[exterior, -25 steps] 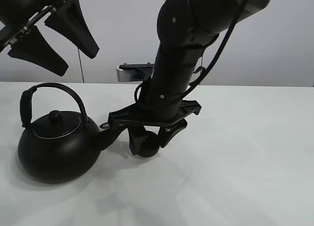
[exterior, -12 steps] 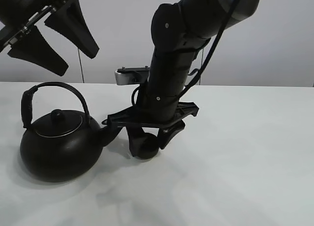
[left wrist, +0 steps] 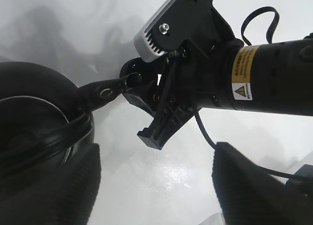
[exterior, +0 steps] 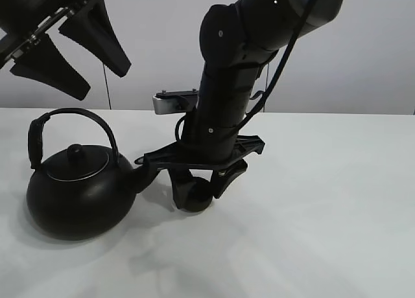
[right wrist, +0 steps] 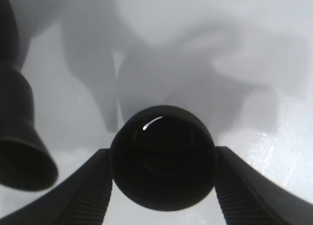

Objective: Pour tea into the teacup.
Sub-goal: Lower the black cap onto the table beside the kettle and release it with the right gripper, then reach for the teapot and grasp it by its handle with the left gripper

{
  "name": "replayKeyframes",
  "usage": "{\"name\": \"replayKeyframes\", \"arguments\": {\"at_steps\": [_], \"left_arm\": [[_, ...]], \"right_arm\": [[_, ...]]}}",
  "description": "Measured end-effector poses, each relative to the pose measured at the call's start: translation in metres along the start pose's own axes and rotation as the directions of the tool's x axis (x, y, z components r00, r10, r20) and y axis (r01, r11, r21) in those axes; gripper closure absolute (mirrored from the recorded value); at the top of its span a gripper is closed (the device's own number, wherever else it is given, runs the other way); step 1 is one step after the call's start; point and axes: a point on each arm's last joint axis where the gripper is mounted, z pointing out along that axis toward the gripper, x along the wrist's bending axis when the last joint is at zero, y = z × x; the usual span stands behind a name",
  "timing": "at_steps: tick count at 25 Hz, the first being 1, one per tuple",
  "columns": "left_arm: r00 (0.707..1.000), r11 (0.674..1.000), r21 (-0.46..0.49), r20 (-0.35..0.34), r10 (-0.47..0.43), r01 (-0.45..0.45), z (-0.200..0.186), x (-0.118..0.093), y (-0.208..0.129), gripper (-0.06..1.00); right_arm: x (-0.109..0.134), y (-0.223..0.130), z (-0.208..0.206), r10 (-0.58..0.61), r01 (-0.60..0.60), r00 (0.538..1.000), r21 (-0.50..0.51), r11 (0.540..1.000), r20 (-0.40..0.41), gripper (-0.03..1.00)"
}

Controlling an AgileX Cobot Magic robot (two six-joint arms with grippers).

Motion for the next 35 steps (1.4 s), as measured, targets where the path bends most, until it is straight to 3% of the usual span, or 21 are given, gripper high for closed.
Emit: {"name": "replayKeyframes", "arguments": {"at_steps": [12, 19, 24, 29, 35], "left_arm": [[1.000, 1.000, 0.000, 0.000, 0.000, 0.000, 0.000, 0.000, 0.000, 0.47], [1.000, 1.000, 0.000, 0.000, 0.000, 0.000, 0.000, 0.000, 0.000, 0.47], [1.000, 1.000, 0.000, 0.000, 0.000, 0.000, 0.000, 0.000, 0.000, 0.47], [1.000, 1.000, 0.000, 0.000, 0.000, 0.000, 0.000, 0.000, 0.000, 0.47], [1.000, 1.000, -0.001, 0.000, 0.000, 0.000, 0.000, 0.000, 0.000, 0.47]], "right_arm": [[0.000, -0.002, -0.002, 0.007, -0.007, 1.000, 0.018, 1.000, 0.000, 0.53], [0.001, -0.001, -0.026, 0.006, -0.006, 1.000, 0.012, 1.000, 0.000, 0.53], [-0.002, 0.000, -0.043, -0.001, 0.001, 0.999, -0.007, 1.000, 0.044, 0.53], [-0.035, 0.004, -0.072, 0.071, -0.063, 0.989, -0.063, 0.996, 0.127, 0.53], [-0.122, -0.003, -0.100, 0.240, -0.221, 0.950, -0.117, 0.968, 0.200, 0.53]]}}
